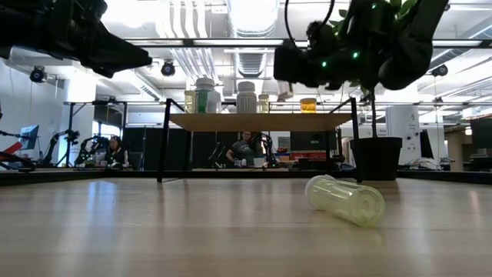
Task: Pick and place medicine bottles onto shelf by color
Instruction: Put the transparent pill bottle on the shelf
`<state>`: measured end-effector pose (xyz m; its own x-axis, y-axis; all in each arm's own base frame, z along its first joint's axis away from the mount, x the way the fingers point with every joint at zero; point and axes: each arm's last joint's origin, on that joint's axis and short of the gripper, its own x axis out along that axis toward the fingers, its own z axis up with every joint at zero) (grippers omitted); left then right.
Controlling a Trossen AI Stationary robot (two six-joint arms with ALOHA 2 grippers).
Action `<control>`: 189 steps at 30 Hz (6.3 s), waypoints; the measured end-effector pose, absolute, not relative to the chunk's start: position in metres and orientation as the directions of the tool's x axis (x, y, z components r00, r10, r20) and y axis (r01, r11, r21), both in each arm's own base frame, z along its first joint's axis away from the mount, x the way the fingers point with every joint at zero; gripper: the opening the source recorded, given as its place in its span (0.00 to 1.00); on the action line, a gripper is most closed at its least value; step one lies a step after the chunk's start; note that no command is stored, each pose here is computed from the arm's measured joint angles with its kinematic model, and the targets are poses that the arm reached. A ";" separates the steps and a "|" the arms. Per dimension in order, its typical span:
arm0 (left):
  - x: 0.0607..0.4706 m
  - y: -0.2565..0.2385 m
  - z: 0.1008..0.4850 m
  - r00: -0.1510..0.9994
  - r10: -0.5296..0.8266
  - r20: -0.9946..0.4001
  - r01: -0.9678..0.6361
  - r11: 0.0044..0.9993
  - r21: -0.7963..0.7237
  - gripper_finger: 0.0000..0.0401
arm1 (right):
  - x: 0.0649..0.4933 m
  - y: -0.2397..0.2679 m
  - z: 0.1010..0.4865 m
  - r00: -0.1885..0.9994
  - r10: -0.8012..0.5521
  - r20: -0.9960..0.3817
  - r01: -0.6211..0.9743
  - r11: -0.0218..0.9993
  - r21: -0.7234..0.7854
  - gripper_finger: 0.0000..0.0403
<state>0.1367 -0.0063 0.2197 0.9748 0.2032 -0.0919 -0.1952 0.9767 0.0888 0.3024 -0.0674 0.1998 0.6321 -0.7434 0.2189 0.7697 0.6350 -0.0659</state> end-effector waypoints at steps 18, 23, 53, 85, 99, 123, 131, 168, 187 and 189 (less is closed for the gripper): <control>0.144 -0.007 0.216 0.974 0.198 -0.113 -0.194 0.980 0.043 0.32 | 0.277 -0.032 0.210 0.471 -0.866 0.166 0.880 0.449 -0.157 0.35; 0.144 -0.008 0.218 0.979 0.180 -0.098 -0.177 0.983 0.037 0.32 | 0.267 -0.040 0.199 0.448 -0.881 0.150 0.893 0.437 -0.106 0.35; 0.144 -0.008 0.218 0.983 0.157 -0.098 -0.155 0.987 0.032 0.32 | 0.250 -0.100 0.185 0.475 -0.871 0.128 0.873 0.485 0.060 0.35; 0.144 -0.008 0.218 0.984 0.154 -0.093 -0.152 0.988 0.031 0.32 | 0.259 -0.083 0.200 0.475 -0.869 0.137 0.856 0.492 0.155 0.56; 0.144 -0.009 0.220 0.985 0.153 -0.079 -0.151 0.988 0.027 0.32 | 0.293 -0.055 0.274 0.660 -0.718 -0.221 0.720 0.689 -0.087 0.55; 0.145 -0.009 0.225 0.988 0.150 -0.029 -0.149 0.989 0.013 0.32 | 0.294 -0.122 0.379 0.566 -0.307 -0.765 0.272 0.946 -0.178 0.48; 0.145 -0.009 0.226 0.988 0.150 -0.022 -0.150 0.989 0.012 0.32 | 0.329 -0.139 0.353 0.375 -0.208 -0.903 0.054 0.978 -0.203 0.48; 0.145 -0.009 0.225 0.988 0.149 -0.029 -0.149 0.989 0.014 0.32 | 0.327 -0.185 0.323 0.171 -0.179 -0.969 -0.065 0.979 -0.192 0.48; 0.145 -0.009 0.225 0.988 0.149 -0.029 -0.149 0.989 0.015 0.32 | 0.330 -0.187 0.287 0.123 -0.207 -0.971 -0.081 0.973 -0.218 0.45; 0.145 -0.009 0.225 0.988 0.149 -0.029 -0.149 0.989 0.015 0.32 | 0.331 -0.183 0.288 0.111 -0.230 -0.967 -0.085 0.967 -0.239 0.39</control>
